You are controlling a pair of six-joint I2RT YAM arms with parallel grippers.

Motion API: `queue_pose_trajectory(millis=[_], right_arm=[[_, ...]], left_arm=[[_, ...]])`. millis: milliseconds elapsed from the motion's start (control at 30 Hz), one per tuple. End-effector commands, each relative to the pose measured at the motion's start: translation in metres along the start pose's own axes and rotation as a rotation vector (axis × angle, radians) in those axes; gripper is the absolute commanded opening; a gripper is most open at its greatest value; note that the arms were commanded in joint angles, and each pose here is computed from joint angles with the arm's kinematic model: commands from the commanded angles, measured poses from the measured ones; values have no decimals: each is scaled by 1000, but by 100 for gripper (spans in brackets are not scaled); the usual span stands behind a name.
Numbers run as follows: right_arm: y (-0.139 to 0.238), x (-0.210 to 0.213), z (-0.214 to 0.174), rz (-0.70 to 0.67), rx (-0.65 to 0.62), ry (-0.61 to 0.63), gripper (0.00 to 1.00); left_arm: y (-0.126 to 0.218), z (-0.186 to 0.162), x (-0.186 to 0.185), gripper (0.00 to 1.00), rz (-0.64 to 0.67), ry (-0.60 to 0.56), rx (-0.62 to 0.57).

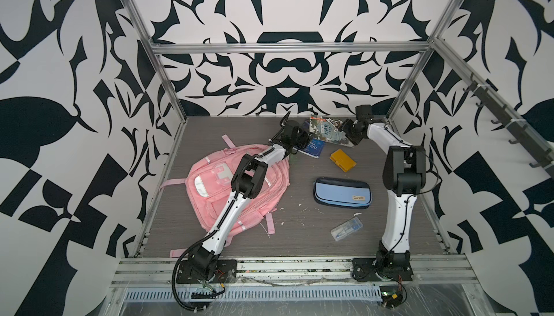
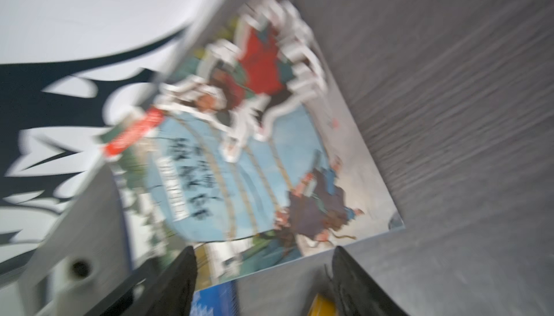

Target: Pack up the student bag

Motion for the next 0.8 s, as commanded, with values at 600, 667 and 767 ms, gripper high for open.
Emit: queue_pose_trajectory(millis=[600,667,767], right_arm=[[203,116,-32,742,-58,790,77],[199,111,-34,844,13,755,75],[194,105,-44,915,55,750,77]], left_arm=[[268,-8,-84,0,-45,-492,350],[280,-12,-89,0,-77,-498,345],[293,-20,-97,0,-89,-537,387]])
Point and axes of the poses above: each gripper's point midway between its finger pads, its own y axis back along the fingers, its own x axis along the line the jaws close on, z = x × y, the point moved 8 cm from there along y, back along the fingers, and after that the axes turned 1 degree about y, right-handed, at the moved point
